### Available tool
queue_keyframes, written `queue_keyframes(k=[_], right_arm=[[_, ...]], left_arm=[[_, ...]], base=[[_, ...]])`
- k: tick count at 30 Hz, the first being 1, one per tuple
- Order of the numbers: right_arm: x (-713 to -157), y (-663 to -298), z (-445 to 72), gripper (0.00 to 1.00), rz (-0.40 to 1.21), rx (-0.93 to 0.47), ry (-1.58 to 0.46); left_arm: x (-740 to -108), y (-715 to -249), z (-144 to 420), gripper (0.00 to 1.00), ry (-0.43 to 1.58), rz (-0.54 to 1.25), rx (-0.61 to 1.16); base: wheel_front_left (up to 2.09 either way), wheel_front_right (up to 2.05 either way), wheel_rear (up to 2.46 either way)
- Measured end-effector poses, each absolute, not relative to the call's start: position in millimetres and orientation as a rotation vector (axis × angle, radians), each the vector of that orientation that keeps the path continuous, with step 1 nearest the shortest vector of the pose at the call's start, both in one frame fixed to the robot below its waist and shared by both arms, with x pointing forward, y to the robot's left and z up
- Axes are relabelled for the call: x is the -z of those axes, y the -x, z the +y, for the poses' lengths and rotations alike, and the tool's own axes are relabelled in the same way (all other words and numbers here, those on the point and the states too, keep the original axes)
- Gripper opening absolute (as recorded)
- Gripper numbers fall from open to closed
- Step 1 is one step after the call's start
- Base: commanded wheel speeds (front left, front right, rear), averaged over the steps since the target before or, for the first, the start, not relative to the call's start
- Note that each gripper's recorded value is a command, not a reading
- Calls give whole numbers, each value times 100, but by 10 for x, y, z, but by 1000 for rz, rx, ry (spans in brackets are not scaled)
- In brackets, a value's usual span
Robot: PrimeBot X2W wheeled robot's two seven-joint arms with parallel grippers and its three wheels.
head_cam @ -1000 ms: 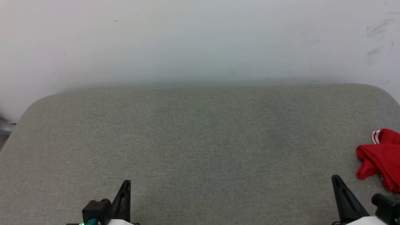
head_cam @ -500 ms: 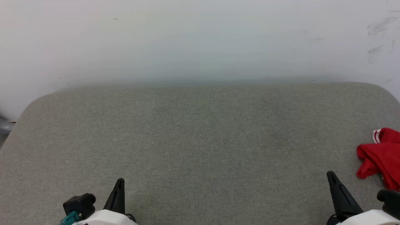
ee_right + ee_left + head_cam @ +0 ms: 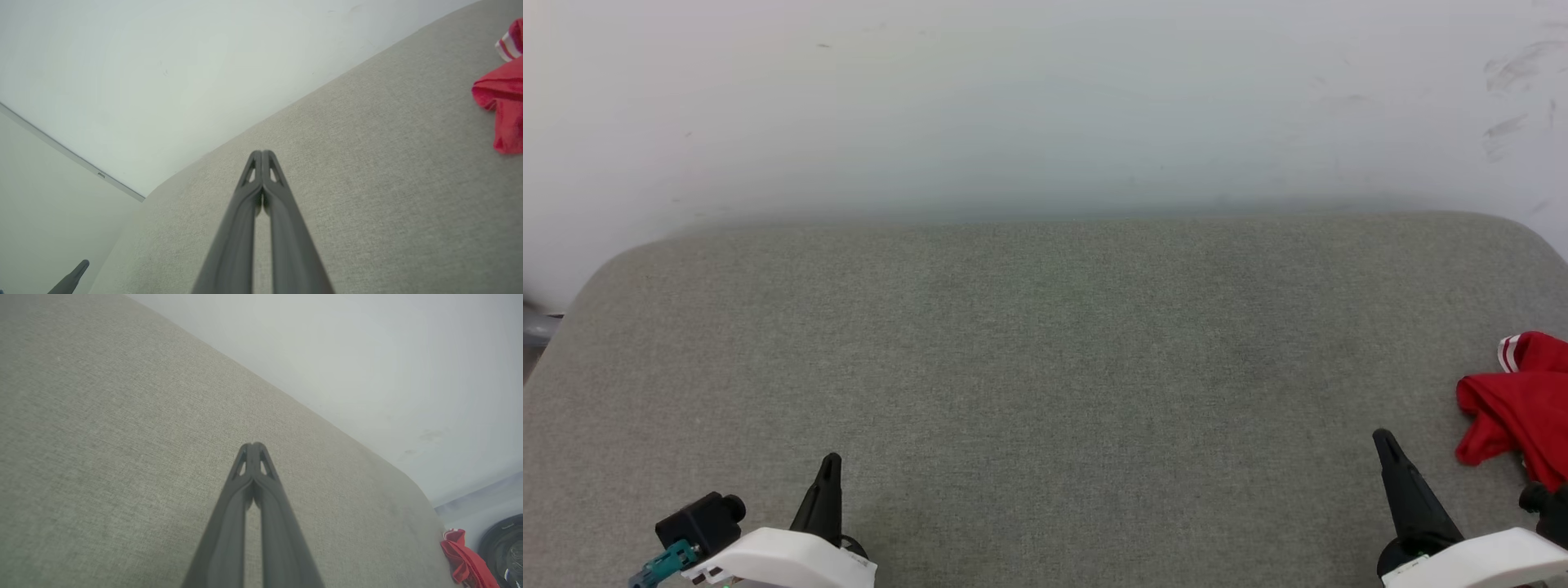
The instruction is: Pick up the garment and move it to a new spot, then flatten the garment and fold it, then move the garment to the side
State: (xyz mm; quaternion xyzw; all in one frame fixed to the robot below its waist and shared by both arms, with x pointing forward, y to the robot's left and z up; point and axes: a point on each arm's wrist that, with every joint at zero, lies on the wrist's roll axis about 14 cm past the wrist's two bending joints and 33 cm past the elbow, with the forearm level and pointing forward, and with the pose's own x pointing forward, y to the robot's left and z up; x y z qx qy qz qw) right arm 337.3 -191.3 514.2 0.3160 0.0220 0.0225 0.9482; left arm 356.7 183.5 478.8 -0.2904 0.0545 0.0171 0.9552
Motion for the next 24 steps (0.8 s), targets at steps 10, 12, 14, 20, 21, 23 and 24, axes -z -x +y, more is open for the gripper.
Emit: queue_keyframes(k=[10,12,14,20,21,23,24], right_arm=[[-5131,-3442,-1919,0,39,-43,-781],[-5132,-3457,-1920,0,37,-43,-810],[-5130,-3471,-1922,0,36,-42,-834],[-5131,-3512,-1925,0,32,-41,-908],[-5132,-3519,-1927,0,31,-40,-921],[-5114,-3523,-1930,0,34,-37,-946],[-5108,-3526,-1931,0,35,-36,-956]], left_arm=[[-4792,-3612,1857,0,739,120,-47],[-4791,-3620,1858,0,765,123,-48],[-4796,-3628,1863,0,793,121,-51],[-4801,-3650,1883,0,872,123,-57],[-4802,-3656,1883,0,885,124,-57],[-4812,-3666,1879,0,909,121,-54],[-4815,-3671,1878,0,922,121,-55]], base=[[0,0,0],[0,0,0],[0,0,0],[0,0,0],[0,0,0],[0,0,0],[0,0,0]])
